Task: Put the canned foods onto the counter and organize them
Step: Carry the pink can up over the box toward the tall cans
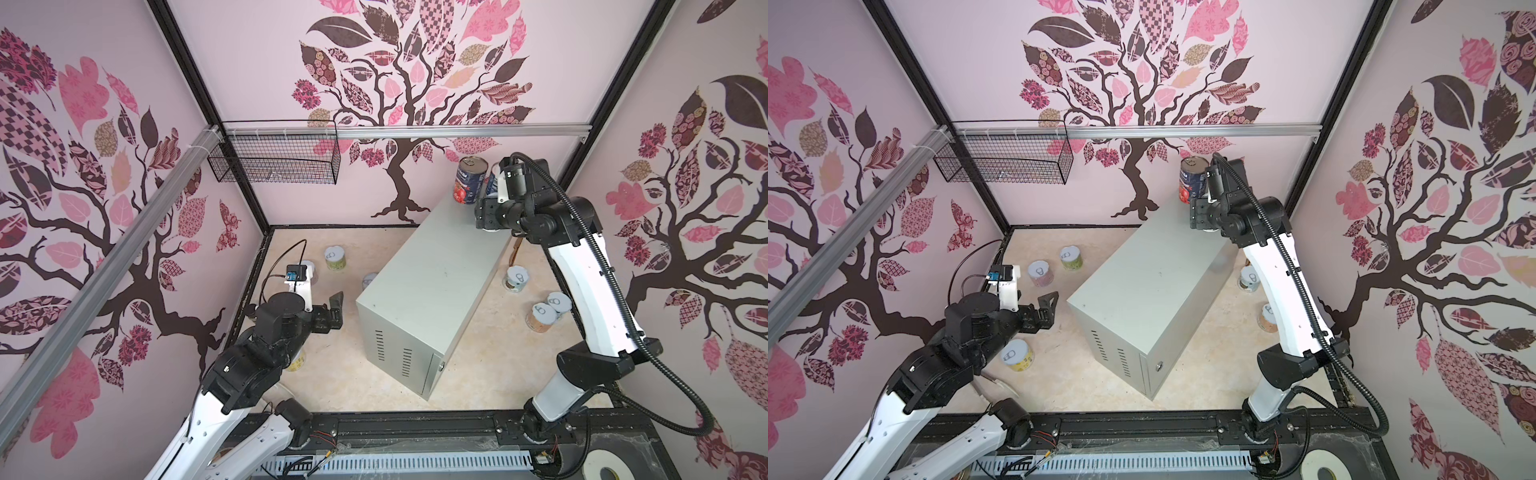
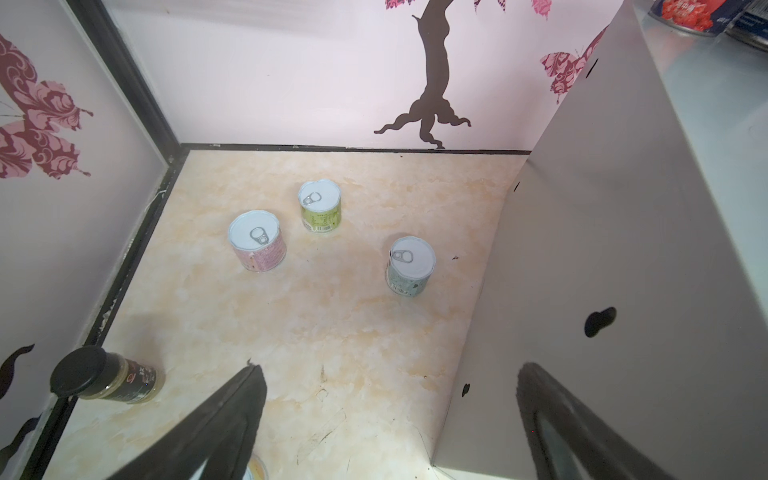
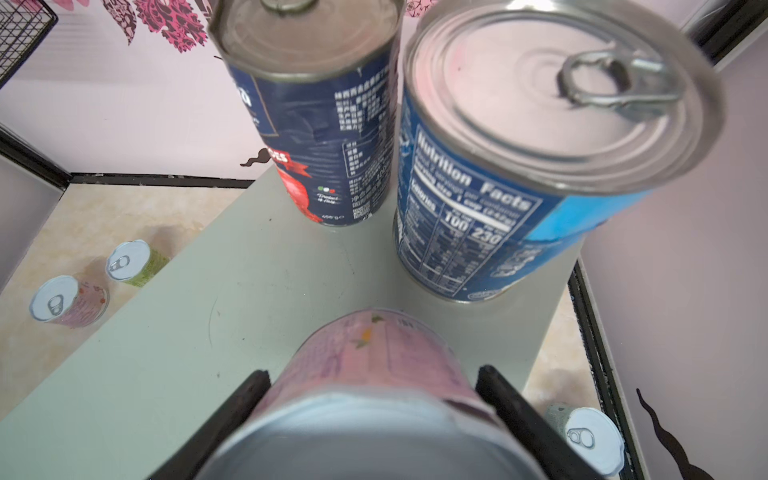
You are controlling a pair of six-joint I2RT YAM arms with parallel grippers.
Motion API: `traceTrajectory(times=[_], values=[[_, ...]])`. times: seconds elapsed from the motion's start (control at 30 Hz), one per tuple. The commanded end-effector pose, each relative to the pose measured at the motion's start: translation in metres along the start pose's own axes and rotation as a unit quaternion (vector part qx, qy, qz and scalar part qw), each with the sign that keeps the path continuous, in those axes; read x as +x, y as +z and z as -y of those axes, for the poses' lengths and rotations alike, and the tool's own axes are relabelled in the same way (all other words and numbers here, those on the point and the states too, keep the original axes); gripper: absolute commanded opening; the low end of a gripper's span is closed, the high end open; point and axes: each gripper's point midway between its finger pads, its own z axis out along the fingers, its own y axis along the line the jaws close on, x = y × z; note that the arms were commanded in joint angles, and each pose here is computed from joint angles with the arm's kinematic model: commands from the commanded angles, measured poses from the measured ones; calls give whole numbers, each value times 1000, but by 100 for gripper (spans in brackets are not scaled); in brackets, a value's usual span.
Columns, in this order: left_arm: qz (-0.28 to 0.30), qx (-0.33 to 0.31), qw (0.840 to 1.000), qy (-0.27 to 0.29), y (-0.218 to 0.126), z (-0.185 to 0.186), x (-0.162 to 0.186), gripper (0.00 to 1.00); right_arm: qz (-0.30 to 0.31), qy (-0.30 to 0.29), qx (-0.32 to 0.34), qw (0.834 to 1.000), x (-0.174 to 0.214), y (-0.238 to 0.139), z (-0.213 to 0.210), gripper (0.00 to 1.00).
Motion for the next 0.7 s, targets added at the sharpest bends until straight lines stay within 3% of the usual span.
traceTrajectory(times=[0.0, 0.67], values=[[-5, 8, 1000, 0, 8, 4, 6, 98, 37, 10, 19, 999, -21, -6, 10, 68], [-17, 11, 1000, -4, 15, 8, 11, 98, 13, 13, 13, 1000, -3, 26, 8, 79]])
